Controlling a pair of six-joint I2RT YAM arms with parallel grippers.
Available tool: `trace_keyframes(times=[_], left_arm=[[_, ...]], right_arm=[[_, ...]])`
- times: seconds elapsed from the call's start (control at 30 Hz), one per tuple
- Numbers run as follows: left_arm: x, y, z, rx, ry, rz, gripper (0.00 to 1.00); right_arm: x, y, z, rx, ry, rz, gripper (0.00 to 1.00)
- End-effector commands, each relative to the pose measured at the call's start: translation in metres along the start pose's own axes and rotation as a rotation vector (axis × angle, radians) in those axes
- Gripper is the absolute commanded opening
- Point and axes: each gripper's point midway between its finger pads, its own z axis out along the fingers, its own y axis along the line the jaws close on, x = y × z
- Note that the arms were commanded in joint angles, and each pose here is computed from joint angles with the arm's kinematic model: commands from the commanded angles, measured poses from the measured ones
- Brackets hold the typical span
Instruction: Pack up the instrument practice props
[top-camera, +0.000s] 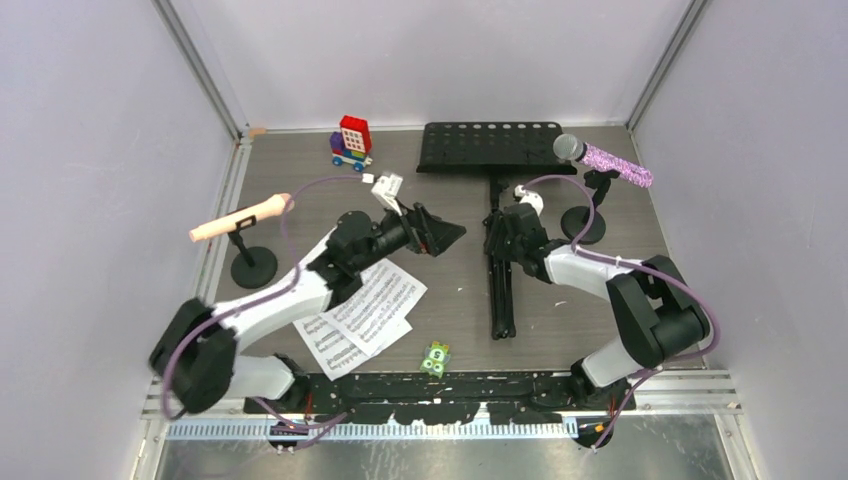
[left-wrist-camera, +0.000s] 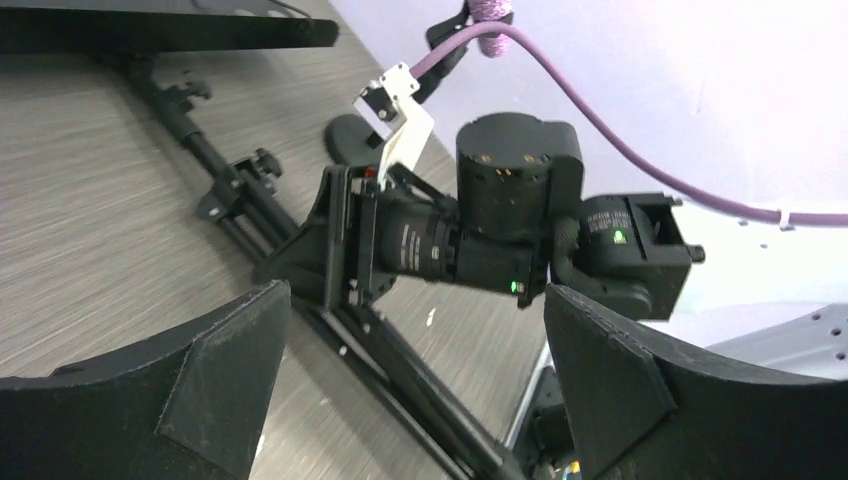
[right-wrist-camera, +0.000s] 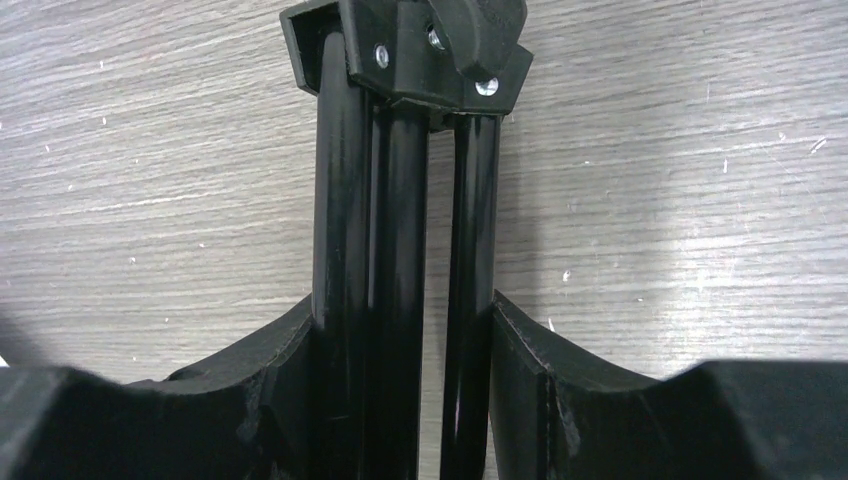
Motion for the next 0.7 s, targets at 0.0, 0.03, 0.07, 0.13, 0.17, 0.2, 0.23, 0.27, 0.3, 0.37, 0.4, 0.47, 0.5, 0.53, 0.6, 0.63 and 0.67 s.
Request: trace_keyframes(times=[0.0,0.03,0.07,0.13,0.17,0.2,0.23,0.27,0.3,0.37,0.4,0.47,0.5,0.53,0.6,0.63,0.67], left_arm=[[0.003,0.034,-0.05,-0.317,0.098,0.133,1.0],[0.003,0.033,-0.064,-0.342,0.109,0.138,1.0],[0.002,0.031,-0.077,-0.358,0.11,0.141,1.0],[0.01,0.028,-0.107,-0.382,0.144,0.136,1.0],[0.007,0.027,-0.122,-0.407,0.124,0.138,1.0],[0.006,0.027,-0.136,-0.429,0.112,0.132,1.0],[0.006,0.025,-0.151,-0.437,0.1,0.123,1.0],[0.001,0.018,-0.165,-0.43,0.067,0.113,1.0],[0.002,0.016,-0.178,-0.434,0.057,0.106,1.0],[0.003,0.015,-0.2,-0.459,0.042,0.092,1.0],[0.003,0.016,-0.209,-0.471,0.034,0.089,1.0],[0.005,0.02,-0.226,-0.511,0.021,0.078,1.0],[0.004,0.021,-0.233,-0.527,0.005,0.068,1.0],[0.003,0.022,-0.238,-0.534,-0.003,0.066,1.0],[0.002,0.022,-0.244,-0.543,-0.018,0.07,1.0],[0.001,0.023,-0.246,-0.552,-0.024,0.073,1.0],[0.0,0.026,-0.248,-0.566,-0.028,0.077,1.0]], right_arm=[[-0.087,0.045,-0.002,-0.114,-0.238,0.074,0.16],[-0.082,0.044,0.001,-0.107,-0.215,0.069,0.27],[-0.081,0.044,0.003,-0.104,-0.206,0.067,0.34],[-0.077,0.04,0.007,-0.08,-0.19,0.079,0.43],[-0.074,0.037,0.01,-0.069,-0.179,0.084,0.45],[-0.069,0.036,0.013,-0.061,-0.166,0.081,0.46],[-0.065,0.034,0.016,-0.051,-0.153,0.081,0.48],[-0.061,0.031,0.019,-0.04,-0.139,0.085,0.5],[-0.058,0.031,0.022,-0.036,-0.128,0.088,0.54],[-0.052,0.03,0.024,-0.033,-0.109,0.085,0.61],[-0.05,0.029,0.024,-0.031,-0.103,0.086,0.67],[-0.047,0.024,0.023,-0.012,-0.097,0.087,0.88],[-0.046,0.02,0.021,0.006,-0.097,0.092,0.98],[-0.046,0.015,0.02,0.029,-0.101,0.094,1.0],[-0.048,0.006,0.014,0.072,-0.112,0.091,1.0],[-0.05,0.003,0.01,0.091,-0.118,0.087,1.0],[-0.05,-0.002,0.006,0.116,-0.117,0.085,1.0]])
